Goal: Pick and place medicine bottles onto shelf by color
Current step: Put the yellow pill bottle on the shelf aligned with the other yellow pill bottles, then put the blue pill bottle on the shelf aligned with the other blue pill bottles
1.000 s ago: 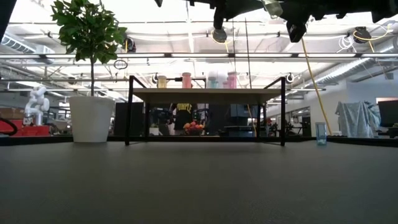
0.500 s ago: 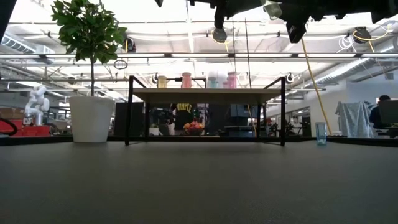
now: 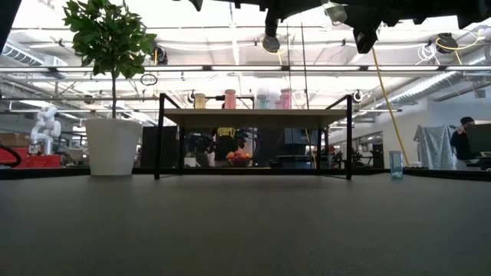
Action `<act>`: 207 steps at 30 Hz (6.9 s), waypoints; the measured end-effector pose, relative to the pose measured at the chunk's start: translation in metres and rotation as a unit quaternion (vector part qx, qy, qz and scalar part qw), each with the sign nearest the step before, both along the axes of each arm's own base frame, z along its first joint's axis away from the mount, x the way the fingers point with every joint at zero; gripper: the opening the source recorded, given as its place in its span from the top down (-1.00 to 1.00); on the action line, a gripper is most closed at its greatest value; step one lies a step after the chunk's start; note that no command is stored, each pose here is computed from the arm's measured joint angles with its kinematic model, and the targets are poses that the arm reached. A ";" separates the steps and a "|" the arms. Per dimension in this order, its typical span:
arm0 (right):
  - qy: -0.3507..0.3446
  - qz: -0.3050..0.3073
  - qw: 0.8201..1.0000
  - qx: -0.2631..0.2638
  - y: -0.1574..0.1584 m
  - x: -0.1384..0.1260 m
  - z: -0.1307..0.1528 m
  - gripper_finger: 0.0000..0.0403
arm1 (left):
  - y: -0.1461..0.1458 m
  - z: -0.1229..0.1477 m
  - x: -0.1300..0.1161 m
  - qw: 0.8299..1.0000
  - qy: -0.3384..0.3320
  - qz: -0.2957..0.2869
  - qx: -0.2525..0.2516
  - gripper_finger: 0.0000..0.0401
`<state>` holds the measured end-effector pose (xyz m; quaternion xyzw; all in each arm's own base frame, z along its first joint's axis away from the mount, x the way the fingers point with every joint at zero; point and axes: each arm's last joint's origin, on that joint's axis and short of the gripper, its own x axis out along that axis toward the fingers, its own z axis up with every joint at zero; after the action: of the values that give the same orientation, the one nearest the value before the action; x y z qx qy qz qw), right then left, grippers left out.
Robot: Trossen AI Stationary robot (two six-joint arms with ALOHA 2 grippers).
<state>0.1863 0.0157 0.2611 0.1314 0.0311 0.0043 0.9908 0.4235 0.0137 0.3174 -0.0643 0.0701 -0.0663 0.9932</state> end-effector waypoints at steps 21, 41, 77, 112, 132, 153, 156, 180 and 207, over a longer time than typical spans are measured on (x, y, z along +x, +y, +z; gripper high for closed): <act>-0.021 -0.070 0.997 -0.041 -0.006 -0.021 0.012 -0.04 | 0.040 0.056 -0.076 0.981 0.088 0.165 0.043 0.36; 0.008 -0.090 0.996 -0.010 -0.007 -0.020 0.005 -0.02 | 0.087 -0.030 -0.172 0.912 0.147 0.377 0.068 0.36; 0.006 -0.106 0.994 0.012 -0.008 -0.021 0.006 -0.02 | 0.108 -0.059 -0.185 0.894 0.135 0.428 -0.007 0.30; 0.387 -0.350 0.852 0.047 -0.042 -0.072 -0.031 -0.02 | 0.021 -0.001 -0.208 0.943 0.029 0.327 0.060 -0.82; 0.426 -0.439 0.777 0.152 -0.105 -0.078 -0.053 -0.02 | -0.013 -0.042 -0.158 0.957 0.069 0.278 0.045 -0.82; 0.464 -0.385 0.784 0.152 -0.125 -0.077 -0.099 0.29 | -0.035 -0.040 -0.161 0.945 0.056 0.314 0.073 -0.82; 0.466 -0.384 0.782 0.153 -0.124 -0.078 -0.100 0.49 | -0.040 -0.031 -0.161 0.937 0.040 0.338 0.079 -0.82; 0.446 -0.259 0.844 0.148 -0.063 -0.061 -0.086 0.70 | -0.090 -0.053 -0.129 0.955 0.077 0.277 0.076 -0.82; 0.325 -0.300 0.892 0.092 -0.071 -0.065 -0.160 0.05 | -0.093 -0.059 -0.127 0.955 0.083 0.278 0.064 -0.82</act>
<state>0.1216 -0.0551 0.1007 0.2195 0.3102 -0.3330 0.8629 0.2965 -0.0791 0.2585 -0.0225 0.1361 0.2225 0.9651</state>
